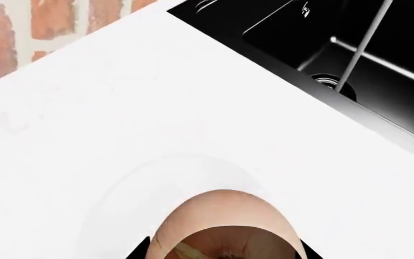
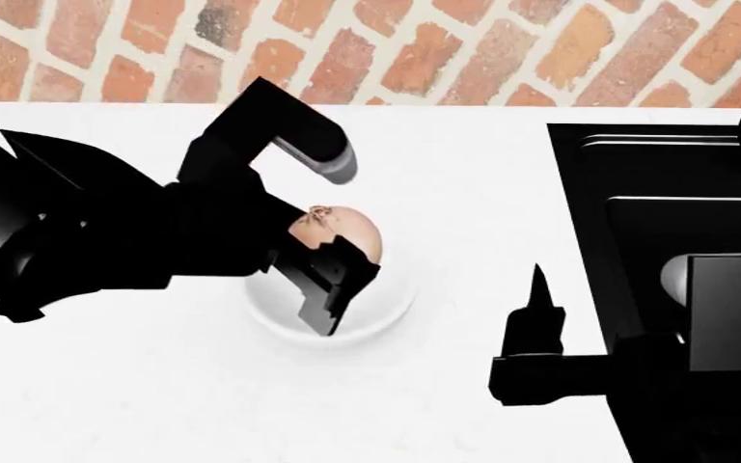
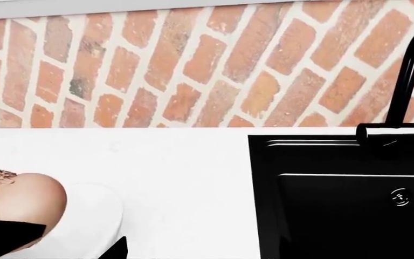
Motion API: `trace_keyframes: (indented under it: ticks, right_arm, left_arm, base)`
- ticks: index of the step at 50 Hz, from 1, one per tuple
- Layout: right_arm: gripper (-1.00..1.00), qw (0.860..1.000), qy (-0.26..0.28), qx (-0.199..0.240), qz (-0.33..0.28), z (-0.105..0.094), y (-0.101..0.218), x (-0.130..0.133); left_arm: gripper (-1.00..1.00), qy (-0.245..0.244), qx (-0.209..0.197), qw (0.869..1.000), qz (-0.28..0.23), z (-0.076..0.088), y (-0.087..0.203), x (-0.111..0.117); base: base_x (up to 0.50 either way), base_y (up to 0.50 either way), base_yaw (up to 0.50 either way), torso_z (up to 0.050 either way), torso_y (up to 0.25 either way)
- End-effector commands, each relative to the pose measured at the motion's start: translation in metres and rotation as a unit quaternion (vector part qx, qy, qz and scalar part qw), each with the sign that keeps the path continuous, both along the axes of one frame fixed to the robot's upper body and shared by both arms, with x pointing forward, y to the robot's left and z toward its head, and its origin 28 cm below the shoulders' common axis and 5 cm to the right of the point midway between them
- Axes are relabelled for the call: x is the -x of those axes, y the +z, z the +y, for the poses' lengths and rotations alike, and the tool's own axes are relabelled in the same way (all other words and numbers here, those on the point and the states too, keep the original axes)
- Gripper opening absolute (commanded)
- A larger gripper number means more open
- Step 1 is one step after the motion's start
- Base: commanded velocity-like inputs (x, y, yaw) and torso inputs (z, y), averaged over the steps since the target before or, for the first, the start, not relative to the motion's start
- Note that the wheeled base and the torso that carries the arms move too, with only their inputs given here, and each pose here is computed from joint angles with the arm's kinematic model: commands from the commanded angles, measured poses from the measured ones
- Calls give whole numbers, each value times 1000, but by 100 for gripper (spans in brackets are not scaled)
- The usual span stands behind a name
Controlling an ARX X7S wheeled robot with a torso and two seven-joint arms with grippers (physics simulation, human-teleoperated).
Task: Pick the oranges and zucchinis from the sink and place them in one bowl. Place the onion in the other bowl. Then turn off the sink faucet.
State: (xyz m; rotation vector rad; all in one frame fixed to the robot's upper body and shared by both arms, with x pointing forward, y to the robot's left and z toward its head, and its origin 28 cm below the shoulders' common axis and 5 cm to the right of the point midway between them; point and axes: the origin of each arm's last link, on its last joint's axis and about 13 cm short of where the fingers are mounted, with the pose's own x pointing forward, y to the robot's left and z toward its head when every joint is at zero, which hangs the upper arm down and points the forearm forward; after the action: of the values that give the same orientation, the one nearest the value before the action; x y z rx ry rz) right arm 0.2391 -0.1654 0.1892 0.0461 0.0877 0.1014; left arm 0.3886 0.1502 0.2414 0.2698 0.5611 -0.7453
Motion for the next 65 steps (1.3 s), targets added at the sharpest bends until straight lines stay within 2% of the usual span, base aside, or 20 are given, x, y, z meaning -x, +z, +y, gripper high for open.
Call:
trace_keyframes:
  ticks: [1,2,3,16,25,36,38,41,43,44,47,50,51,52,53,54,57,59,61,65]
  right_arm:
    - [100,1000,-2,-3,2,-1,-2,0]
    - [100,1000,-1,-2,2,-1,-2,0]
    - [100,1000,-1,-3,3,-1,-3,0]
    - [100,1000,-2,-5,4,0,-5,1]
    - [100,1000,-5,-2,-3,-2,1,0]
    - [100,1000,-1,3,-20,-1,11,-2]
    - [100,1000,-1,3,-24,-1,12,-3]
    - [100,1000,3,4,-29,0,14,-4]
    - [100,999,3,7,-35,0,16,-5]
    - [100,999,6,33,-33,0,16,-6]
    - [100,999,4,12,-45,1,18,-13]
    - [100,999,7,15,-39,3,13,-15]
    - [100,999,0,36,-36,3,11,-15]
    - [100,998,7,47,-35,6,9,-15]
    - [100,999,5,36,-34,6,9,-15]
    - [100,999,5,36,-39,6,10,-15]
    - [100,999,4,23,-49,6,12,-16]
    - [100,998,8,43,-53,6,15,-16]
    - [100,998,9,37,-53,7,15,-16]
    - [100,998,4,32,-53,5,11,-14]
  left_arm:
    - [-100,1,-2,1000,8,-3,-2,-2]
    - [-100,1,-2,1000,7,-4,-1,-2]
    - [100,1,-3,1000,7,-4,-2,-2]
    - [100,0,-4,1000,0,-5,1,-3]
    - [100,1,15,1000,-18,0,16,-1]
    - [100,46,53,996,-63,29,24,13]
    - [100,88,71,990,-86,39,19,13]
    - [100,116,77,983,-116,51,11,21]
    - [100,141,88,973,-163,65,12,30]
    - [100,148,97,971,-159,68,11,35]
    - [100,199,134,954,-180,81,9,50]
    - [100,211,159,950,-167,88,3,59]
    - [100,216,137,948,-190,92,-1,64]
    - [100,226,161,943,-184,94,-2,70]
    - [100,228,138,935,-234,95,-4,74]
    - [100,234,123,932,-249,96,-6,76]
    - [100,258,120,922,-261,98,-16,85]
    - [100,272,123,921,-251,98,-21,90]
    - [100,283,118,915,-261,99,-23,90]
    - [100,294,125,912,-256,98,-23,101]
  base:
    - [0,0,0,0,0]
    - [0,0,0,0,0]
    - [0,0,0,0,15]
    - [0,0,0,0,0]
    - [0,0,0,0,0]
    - [0,0,0,0,0]
    - [0,0,0,0,0]
    - [0,0,0,0,0]
    - [0,0,0,0,0]
    - [0,0,0,0,0]
    - [0,0,0,0,0]
    - [0,0,0,0,0]
    - [0,0,0,0,0]
    - [0,0,0,0,0]
    - [0,0,0,0,0]
    - [0,0,0,0,0]
    - [0,0,0,0,0]
    - [0,0,0,0,0]
    - [0,0,0,0,0]
    - [0,0,0,0,0]
